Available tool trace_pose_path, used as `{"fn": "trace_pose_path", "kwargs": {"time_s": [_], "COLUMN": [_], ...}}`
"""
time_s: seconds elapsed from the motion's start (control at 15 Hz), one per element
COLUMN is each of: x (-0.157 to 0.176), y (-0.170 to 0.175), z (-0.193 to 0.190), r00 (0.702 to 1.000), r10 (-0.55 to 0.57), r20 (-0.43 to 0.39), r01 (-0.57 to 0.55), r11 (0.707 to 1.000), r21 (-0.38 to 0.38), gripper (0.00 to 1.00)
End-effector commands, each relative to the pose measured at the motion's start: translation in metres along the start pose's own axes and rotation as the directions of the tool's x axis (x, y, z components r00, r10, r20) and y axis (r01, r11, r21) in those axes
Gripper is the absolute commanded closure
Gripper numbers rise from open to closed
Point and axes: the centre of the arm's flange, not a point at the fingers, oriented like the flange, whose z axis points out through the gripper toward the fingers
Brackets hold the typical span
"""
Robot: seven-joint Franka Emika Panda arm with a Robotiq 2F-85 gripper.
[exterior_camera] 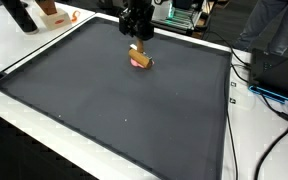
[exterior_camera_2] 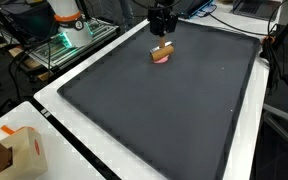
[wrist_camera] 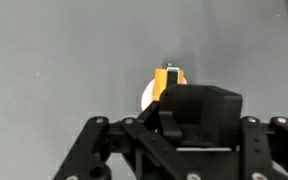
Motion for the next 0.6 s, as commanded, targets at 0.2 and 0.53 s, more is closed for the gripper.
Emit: {"fn": "trace_pose_path", "kwargs": {"time_s": [0.2,0.53], "x": [-0.017,-0.026], "y": [-0.005,-0.001], "z": [-0.002,-0.015], "r00": [0.984,0.981], "r10": [0.037,0.069], "r20": [0.174,0.180], "r01": [-0.039,-0.068], "r11": [0.999,0.998], "r21": [0.009,-0.011], "gripper": [0.77,0.77]}}
